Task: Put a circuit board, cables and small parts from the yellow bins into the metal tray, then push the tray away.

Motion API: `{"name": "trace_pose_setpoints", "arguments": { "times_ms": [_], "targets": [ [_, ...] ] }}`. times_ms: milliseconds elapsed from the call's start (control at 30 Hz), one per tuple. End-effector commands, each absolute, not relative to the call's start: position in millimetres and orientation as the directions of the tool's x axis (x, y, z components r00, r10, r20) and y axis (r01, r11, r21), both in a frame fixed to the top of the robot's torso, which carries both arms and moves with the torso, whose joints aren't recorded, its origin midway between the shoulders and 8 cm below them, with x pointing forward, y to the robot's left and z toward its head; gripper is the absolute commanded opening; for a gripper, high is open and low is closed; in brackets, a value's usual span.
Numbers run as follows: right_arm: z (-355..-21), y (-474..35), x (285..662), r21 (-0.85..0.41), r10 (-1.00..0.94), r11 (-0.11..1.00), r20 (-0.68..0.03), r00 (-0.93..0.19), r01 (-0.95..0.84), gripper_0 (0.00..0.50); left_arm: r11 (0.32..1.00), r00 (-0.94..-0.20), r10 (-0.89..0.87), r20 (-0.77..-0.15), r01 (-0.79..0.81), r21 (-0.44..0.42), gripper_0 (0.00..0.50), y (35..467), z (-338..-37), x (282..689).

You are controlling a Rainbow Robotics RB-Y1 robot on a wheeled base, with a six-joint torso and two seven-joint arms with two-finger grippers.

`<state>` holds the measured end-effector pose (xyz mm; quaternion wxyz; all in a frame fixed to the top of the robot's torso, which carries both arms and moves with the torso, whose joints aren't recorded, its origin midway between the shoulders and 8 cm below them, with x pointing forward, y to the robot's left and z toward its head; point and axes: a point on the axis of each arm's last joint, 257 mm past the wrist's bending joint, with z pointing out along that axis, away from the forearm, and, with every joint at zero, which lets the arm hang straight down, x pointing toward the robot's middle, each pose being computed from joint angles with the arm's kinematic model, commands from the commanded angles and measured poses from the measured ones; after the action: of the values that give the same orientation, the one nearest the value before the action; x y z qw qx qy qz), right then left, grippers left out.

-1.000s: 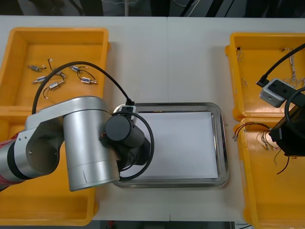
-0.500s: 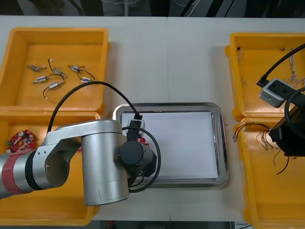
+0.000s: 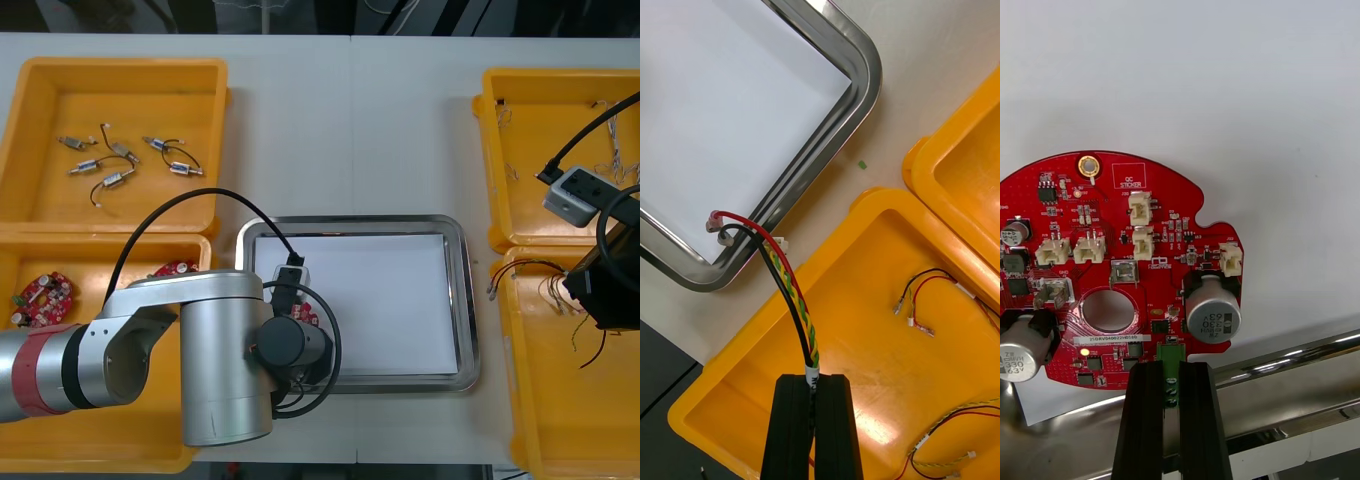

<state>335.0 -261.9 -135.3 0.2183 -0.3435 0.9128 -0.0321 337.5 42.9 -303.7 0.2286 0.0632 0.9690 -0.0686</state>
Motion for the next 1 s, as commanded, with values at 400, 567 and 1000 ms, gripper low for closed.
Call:
{"name": "trace_pose_setpoints", "arguments": {
  "times_ms": [400, 567, 1000],
  "targets": [
    [-131.3, -253.3, 334.8, -0.224, -0.685, 0.720, -0.379, -0.622, -0.657, 0.000, 0.978, -0.888, 0.014, -0.459, 0.108, -0.181, 0.000, 24.6, -305.1, 329.6],
    [-131.0, -252.0, 334.2, -0.225, -0.689, 0.716, -0.380, -0.617, -0.661, 0.000, 0.977, -0.891, 0.003, -0.453, 0.098, -0.187, 0.364, 24.4, -306.1, 328.3],
    [-127.8, -245.2, 331.0, -0.232, -0.701, 0.702, -0.389, -0.598, -0.673, 0.000, 0.976, -0.874, -0.029, -0.485, 0.079, -0.202, 0.500, 27.5, -294.7, 341.0]
  ]
}}
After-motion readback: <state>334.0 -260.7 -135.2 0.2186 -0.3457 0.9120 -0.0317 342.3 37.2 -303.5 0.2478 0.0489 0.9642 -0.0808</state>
